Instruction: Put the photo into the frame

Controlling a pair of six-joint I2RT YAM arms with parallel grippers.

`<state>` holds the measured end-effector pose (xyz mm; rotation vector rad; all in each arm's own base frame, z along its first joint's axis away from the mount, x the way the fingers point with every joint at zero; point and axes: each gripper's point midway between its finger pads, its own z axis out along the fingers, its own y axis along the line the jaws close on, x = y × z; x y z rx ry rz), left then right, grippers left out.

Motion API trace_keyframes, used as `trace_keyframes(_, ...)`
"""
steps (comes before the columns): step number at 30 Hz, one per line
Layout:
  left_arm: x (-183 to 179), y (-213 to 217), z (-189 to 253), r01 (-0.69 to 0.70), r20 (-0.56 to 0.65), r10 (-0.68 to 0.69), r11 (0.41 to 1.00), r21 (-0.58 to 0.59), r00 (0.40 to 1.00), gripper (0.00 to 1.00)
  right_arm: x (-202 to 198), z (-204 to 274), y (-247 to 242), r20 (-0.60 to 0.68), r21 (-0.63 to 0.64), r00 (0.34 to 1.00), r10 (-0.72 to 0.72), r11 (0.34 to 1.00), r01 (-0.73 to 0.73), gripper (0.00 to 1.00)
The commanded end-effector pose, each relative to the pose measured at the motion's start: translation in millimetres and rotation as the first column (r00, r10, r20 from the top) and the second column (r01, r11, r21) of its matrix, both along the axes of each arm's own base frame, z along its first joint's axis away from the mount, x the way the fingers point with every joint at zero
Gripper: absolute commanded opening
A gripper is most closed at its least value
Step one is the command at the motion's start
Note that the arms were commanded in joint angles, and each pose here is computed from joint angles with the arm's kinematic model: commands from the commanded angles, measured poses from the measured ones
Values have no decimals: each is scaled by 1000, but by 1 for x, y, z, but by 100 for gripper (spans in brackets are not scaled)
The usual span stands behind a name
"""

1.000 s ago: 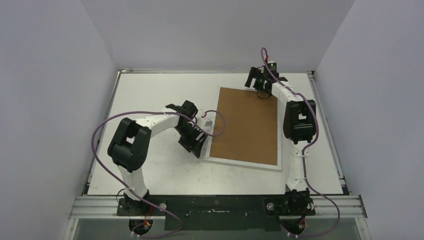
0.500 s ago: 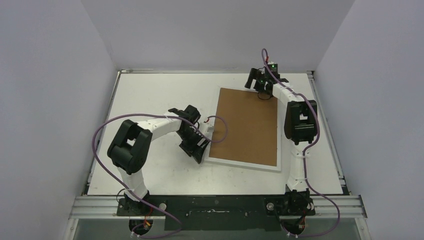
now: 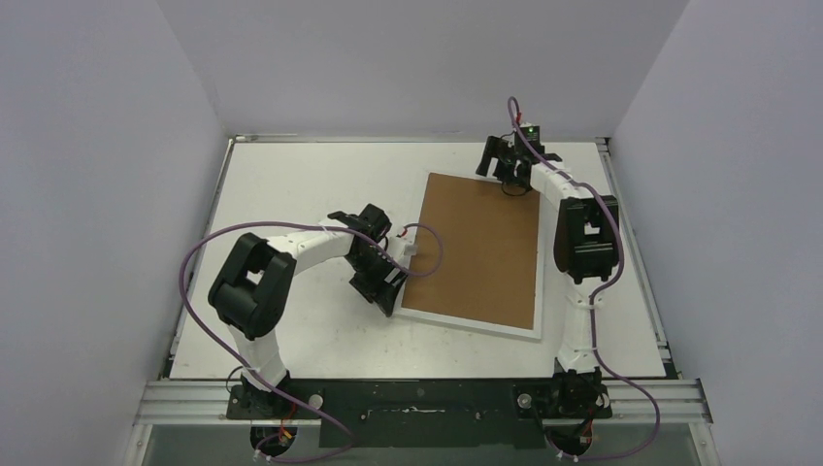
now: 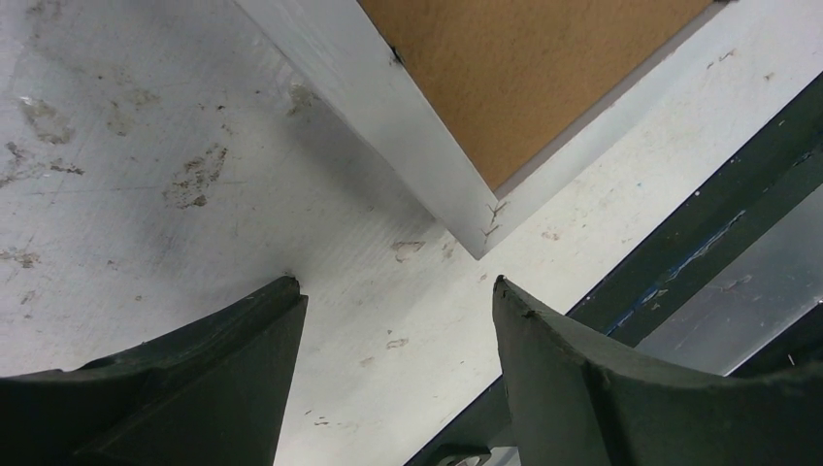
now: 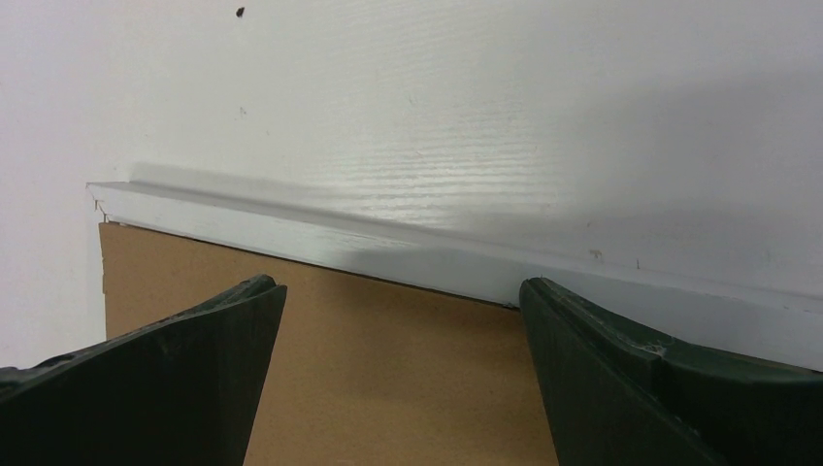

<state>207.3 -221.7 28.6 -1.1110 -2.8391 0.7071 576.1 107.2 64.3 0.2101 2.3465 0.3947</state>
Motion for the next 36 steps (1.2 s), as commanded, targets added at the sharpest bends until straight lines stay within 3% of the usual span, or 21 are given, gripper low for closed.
trace_keyframes(1,19,-5,8,-21,97,23,1000,-21,995,69,-27,26,-7,-35,-21,999,-13,1000,12,98)
trace_keyframes(8,38,2,9,-83,128,83,997,-7,988,69,-20,62,-36,19,-31,996,-83,996,84,94)
trace_keyframes(13,31,8,26,-18,130,24,999,-48,991,68,-9,80,-70,73,-41,983,-170,984,174,90)
trace_keyframes(17,16,13,29,67,192,-58,997,-40,980,69,-3,66,-85,50,-59,976,-211,975,213,90)
trace_keyframes(28,7,10,-2,165,292,-196,978,127,936,69,4,29,-114,16,-79,965,-264,961,264,90)
trace_keyframes(36,42,18,-9,39,448,-144,971,237,883,68,11,-4,-111,-40,-9,976,-214,977,214,90)
